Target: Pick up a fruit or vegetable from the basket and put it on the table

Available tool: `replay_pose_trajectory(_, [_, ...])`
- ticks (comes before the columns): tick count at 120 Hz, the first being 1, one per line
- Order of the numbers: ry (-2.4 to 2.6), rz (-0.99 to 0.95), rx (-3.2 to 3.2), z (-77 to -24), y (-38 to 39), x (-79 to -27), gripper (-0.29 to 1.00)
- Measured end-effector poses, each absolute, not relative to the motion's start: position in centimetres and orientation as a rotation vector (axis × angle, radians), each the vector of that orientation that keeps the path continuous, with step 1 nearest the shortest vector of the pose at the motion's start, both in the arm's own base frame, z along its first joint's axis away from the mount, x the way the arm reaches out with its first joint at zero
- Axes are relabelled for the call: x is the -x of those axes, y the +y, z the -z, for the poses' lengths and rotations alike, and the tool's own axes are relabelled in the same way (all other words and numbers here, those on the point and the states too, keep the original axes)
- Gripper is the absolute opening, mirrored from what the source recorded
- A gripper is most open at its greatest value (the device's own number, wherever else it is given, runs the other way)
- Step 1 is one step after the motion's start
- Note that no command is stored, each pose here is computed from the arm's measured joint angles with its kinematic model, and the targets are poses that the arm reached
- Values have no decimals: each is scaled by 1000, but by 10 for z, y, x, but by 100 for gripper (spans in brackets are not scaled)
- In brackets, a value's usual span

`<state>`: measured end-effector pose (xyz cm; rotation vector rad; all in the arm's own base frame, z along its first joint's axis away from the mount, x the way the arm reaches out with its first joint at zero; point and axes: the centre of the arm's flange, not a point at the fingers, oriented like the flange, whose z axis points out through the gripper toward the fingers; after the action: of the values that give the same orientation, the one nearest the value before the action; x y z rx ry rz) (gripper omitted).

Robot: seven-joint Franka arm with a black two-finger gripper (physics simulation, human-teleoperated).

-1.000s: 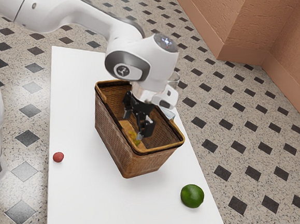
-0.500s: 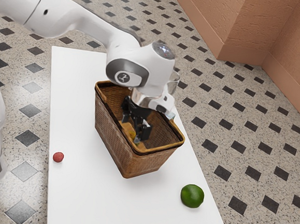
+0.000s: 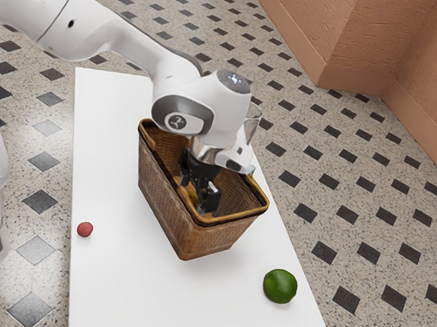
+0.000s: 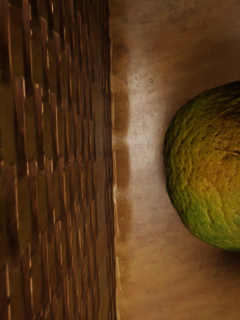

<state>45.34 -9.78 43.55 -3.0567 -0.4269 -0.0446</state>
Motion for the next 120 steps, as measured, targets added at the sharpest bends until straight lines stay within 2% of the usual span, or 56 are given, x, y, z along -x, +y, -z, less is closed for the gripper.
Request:
replay_pose_trajectory(62, [-436, 10, 3079, -406, -88, -463, 70])
replay_pose_trajectory(90, [-473, -3, 3080, -400, -79, -462, 64])
replay_pose_trajectory(103, [-469, 19, 3096, -394, -77, -460, 92])
replay_pose_trajectory(111, [-459, 34, 3106, -393, -77, -460, 97])
replay_pose_trajectory(120, [-447, 43, 3105, -393, -76, -460, 98])
